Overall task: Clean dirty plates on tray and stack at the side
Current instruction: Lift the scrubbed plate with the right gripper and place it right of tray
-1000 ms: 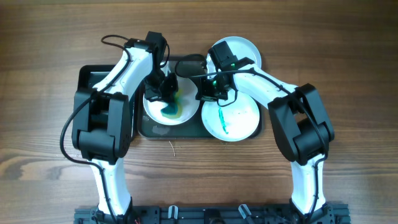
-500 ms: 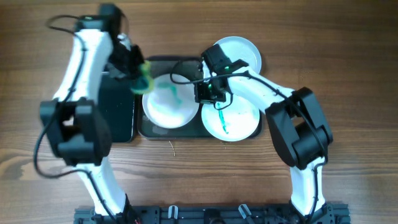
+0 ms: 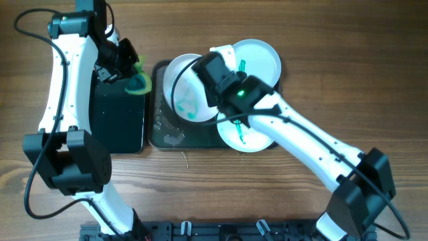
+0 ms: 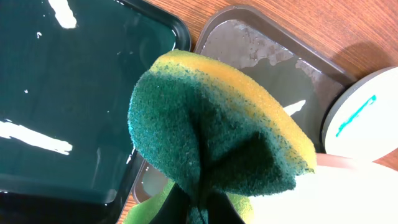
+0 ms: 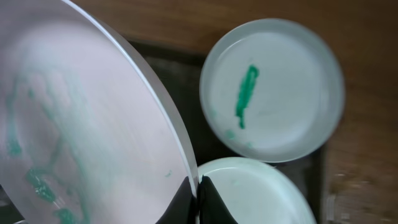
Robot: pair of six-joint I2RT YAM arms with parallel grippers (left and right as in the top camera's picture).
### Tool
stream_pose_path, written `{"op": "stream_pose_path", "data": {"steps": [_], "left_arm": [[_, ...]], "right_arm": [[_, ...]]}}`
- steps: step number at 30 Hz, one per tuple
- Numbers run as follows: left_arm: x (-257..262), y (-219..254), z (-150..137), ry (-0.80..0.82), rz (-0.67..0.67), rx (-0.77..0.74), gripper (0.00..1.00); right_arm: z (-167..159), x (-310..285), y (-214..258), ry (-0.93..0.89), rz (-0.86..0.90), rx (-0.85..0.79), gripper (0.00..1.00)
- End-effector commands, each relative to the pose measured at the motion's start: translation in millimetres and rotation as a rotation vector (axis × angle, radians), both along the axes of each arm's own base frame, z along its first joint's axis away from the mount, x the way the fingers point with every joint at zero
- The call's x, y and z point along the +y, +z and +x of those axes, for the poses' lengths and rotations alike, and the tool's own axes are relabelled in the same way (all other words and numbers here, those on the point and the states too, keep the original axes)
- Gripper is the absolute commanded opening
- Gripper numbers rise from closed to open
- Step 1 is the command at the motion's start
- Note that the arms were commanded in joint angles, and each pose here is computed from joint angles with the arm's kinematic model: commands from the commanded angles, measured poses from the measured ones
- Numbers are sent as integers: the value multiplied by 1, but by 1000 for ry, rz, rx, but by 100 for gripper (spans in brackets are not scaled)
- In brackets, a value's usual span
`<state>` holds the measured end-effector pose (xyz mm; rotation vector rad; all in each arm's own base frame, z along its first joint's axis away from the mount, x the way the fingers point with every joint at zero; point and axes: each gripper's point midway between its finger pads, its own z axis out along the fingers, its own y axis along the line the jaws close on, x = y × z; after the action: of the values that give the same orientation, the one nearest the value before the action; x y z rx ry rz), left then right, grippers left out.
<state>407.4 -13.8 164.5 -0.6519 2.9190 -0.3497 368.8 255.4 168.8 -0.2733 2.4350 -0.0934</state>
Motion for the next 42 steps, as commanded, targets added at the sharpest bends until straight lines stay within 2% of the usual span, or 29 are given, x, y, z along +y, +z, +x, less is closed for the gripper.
{"op": "stream_pose_path", "data": {"steps": [1, 4, 12, 24, 28, 34, 37, 38, 42], "left_arm": [[-2, 7, 0, 6, -2, -14, 4], [-2, 7, 0, 6, -2, -15, 4], [-5, 7, 4, 0, -2, -28, 4], [-40, 7, 3, -78, -4, -37, 4], [-41, 6, 1, -90, 28, -29, 4], [-34, 5, 2, -83, 80, -35, 4], [-35, 5, 5, -84, 80, -46, 4], [-35, 6, 6, -84, 80, -52, 4], [-38, 5, 4, -91, 80, -45, 4]], "right_arm": [[4, -21, 42, -72, -241, -225, 4], [-4, -20, 63, -108, -341, -345, 4], [-22, -19, 102, -158, -514, -536, 4], [-23, -9, 102, -135, -496, -544, 4], [-23, 13, 63, 1, -331, -357, 4], [-14, 6, 5, -30, 38, 22, 4], [-2, -11, -8, -63, 202, 174, 4], [5, -21, -10, -73, 306, 247, 4], [21, -52, 0, -85, 507, 340, 4]]}}
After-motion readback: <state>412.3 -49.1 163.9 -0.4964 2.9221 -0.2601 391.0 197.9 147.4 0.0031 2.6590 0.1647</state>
